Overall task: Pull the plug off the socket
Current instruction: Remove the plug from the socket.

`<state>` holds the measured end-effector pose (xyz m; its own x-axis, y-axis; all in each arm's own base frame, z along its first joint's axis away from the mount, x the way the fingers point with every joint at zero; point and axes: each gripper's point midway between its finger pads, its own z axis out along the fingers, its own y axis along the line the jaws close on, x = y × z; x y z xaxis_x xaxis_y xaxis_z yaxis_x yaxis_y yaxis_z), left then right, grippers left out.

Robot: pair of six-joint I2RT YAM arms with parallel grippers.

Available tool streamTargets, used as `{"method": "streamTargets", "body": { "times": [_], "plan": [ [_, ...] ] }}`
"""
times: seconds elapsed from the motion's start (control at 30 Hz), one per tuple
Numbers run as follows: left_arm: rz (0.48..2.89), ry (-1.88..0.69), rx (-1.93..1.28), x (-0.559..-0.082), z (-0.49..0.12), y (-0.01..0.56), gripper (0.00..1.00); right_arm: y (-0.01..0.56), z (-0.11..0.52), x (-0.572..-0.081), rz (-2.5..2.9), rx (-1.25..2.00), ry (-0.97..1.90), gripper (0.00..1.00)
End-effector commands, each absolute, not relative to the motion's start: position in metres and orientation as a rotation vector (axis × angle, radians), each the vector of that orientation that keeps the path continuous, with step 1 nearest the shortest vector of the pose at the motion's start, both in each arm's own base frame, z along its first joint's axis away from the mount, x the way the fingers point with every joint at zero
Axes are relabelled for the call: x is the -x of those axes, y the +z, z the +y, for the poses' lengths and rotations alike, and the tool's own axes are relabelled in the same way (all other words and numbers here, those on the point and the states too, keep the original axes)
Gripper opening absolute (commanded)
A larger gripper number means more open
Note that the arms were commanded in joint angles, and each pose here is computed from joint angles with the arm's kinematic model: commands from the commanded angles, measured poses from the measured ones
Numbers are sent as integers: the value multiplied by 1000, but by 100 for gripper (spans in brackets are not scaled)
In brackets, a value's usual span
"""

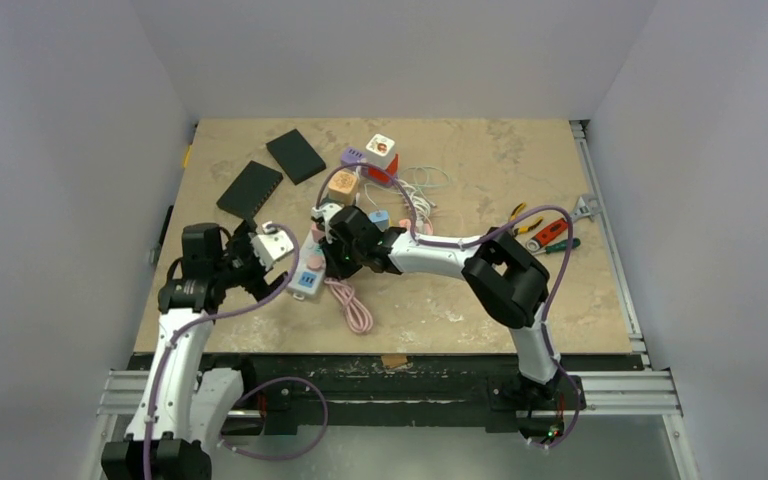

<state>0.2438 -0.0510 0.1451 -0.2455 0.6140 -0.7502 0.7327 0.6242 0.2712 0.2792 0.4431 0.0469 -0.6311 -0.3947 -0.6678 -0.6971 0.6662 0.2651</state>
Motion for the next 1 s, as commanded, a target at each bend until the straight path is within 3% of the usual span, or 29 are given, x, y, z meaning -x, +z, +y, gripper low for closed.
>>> {"method": "streamTargets", "body": {
  "times": [0.0, 0.3, 0.6, 0.97],
  "plan": [
    [1615, -34, -1344, -246, -63, 161, 100, 113, 457, -281, 2203, 763, 889, 0],
    [1208, 59, -1636, -217, -87, 156, 100, 155, 456, -289, 2151, 725, 970, 0],
    [1081, 138, -1786, -204, -87, 124, 100, 179, 459, -297, 2106, 707, 1051, 0],
    [890, 312, -1712, -253, -90, 125, 97, 209, 467, -287, 2053, 726, 1174, 0]
  ]
}}
